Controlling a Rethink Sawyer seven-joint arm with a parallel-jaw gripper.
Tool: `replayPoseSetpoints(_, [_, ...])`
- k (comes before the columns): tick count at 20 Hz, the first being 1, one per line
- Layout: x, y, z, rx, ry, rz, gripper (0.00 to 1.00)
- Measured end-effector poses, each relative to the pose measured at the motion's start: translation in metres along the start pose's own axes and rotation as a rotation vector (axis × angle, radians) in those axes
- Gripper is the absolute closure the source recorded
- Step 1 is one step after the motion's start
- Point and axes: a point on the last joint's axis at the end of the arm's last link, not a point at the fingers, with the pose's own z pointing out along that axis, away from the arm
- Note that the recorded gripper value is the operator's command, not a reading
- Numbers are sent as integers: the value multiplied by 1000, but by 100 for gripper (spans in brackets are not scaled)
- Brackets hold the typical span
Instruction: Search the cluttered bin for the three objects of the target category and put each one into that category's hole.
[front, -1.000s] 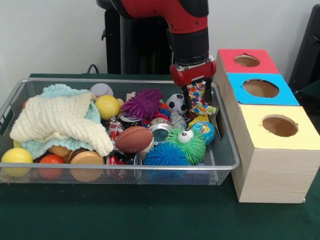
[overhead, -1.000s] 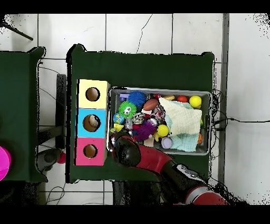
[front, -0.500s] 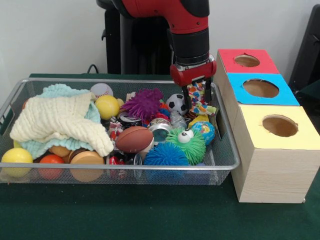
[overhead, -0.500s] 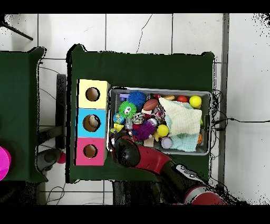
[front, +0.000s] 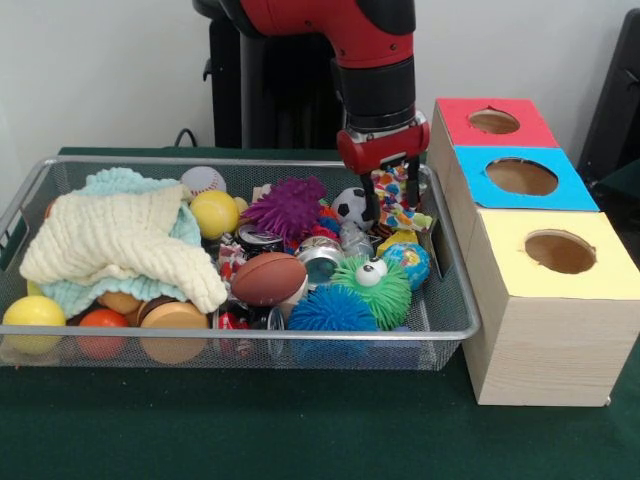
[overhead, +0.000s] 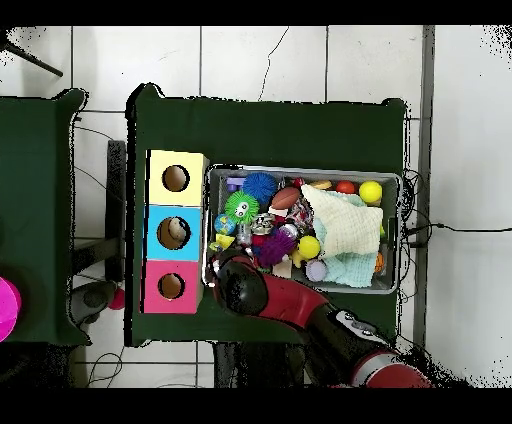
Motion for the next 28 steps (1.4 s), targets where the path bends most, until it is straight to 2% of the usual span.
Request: replayPoseSetpoints(28, [-3, -21, -2, 30, -22, -13, 0])
